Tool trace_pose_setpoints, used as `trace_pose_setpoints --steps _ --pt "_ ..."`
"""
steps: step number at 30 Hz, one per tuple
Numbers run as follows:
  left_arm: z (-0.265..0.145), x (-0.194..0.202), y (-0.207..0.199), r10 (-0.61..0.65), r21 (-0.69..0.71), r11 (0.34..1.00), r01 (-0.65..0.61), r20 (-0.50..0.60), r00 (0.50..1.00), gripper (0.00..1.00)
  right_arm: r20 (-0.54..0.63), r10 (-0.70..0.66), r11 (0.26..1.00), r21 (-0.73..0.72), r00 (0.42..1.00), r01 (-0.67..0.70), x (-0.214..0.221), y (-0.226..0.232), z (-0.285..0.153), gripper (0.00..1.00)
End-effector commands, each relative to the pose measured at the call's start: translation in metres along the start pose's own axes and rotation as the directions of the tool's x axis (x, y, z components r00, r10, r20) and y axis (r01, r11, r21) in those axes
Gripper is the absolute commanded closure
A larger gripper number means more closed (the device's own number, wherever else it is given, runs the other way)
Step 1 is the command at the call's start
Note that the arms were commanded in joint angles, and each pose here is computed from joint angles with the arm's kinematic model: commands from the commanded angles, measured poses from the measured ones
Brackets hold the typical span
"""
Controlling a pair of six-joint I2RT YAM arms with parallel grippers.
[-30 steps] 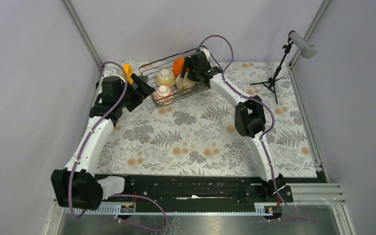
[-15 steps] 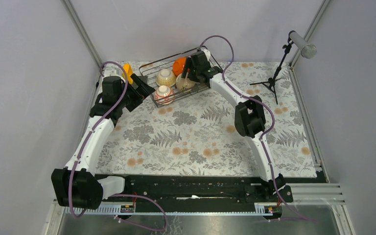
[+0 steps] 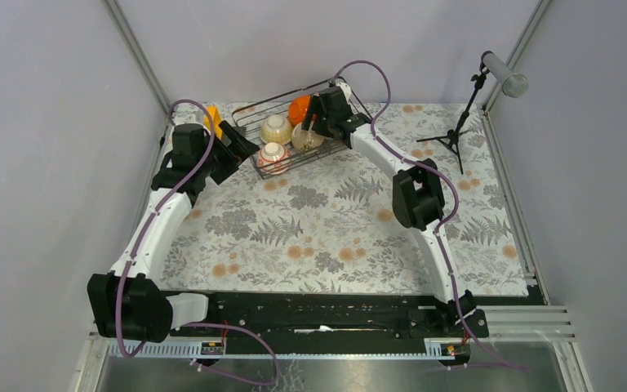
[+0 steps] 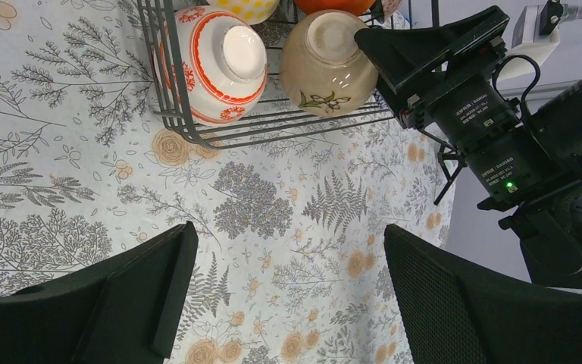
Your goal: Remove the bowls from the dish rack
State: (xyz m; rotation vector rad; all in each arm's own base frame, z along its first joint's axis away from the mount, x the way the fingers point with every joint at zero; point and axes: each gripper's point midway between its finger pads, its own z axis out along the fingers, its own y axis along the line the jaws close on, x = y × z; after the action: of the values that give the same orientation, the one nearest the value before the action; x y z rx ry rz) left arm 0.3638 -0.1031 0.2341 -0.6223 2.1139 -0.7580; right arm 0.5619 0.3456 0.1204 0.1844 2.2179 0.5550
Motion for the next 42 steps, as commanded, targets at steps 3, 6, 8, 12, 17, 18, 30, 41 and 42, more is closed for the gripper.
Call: trace_pose_setpoints --steps 3,6,8,12,17,18,30,41,42 --pt "-0.001 -0.019 -0.018 0.002 0.048 0.999 -0.005 0.047 0.999 0.02 0.065 0.038 0.986 -0.164 0.997 -0.027 -0.037 0.053 -0.039 0.31" --pt "0.003 -0.015 -0.014 -0.006 0.03 1.0 0.005 0.03 1.0 0.02 0.101 0.044 0.98 -0.197 0.994 -0.024 -0.05 0.063 -0.046 0.31" --pt "0.004 -0.014 -0.009 -0.014 0.012 1.0 0.013 0.023 1.0 0.02 0.118 0.053 0.976 -0.217 0.992 -0.026 -0.058 0.069 -0.05 0.31" --pt "0.005 -0.016 -0.001 -0.014 -0.033 0.999 0.015 0.035 0.999 0.02 0.139 0.068 0.968 -0.247 0.988 -0.032 -0.068 0.077 -0.057 0.31" --pt "0.005 -0.018 -0.002 -0.009 -0.04 0.999 0.011 0.04 0.999 0.02 0.156 0.059 0.953 -0.302 0.986 -0.009 -0.076 0.09 -0.066 0.31" --pt "0.004 -0.018 -0.003 -0.01 -0.036 0.999 0.011 0.039 0.999 0.02 0.165 0.053 0.948 -0.319 0.985 0.002 -0.079 0.093 -0.069 0.31" --pt "0.003 -0.016 -0.004 -0.003 -0.031 1.0 0.003 0.022 1.0 0.02 0.259 -0.023 0.933 -0.341 0.966 0.114 -0.101 0.104 -0.087 0.31" --pt "0.017 -0.011 -0.006 -0.02 -0.018 1.0 0.019 -0.032 0.999 0.02 0.298 -0.116 0.934 -0.292 0.947 0.206 -0.106 0.095 -0.103 0.32" --pt "0.018 -0.01 -0.006 -0.022 -0.016 1.0 0.021 -0.034 0.999 0.02 0.297 -0.117 0.935 -0.289 0.948 0.206 -0.105 0.094 -0.103 0.32"
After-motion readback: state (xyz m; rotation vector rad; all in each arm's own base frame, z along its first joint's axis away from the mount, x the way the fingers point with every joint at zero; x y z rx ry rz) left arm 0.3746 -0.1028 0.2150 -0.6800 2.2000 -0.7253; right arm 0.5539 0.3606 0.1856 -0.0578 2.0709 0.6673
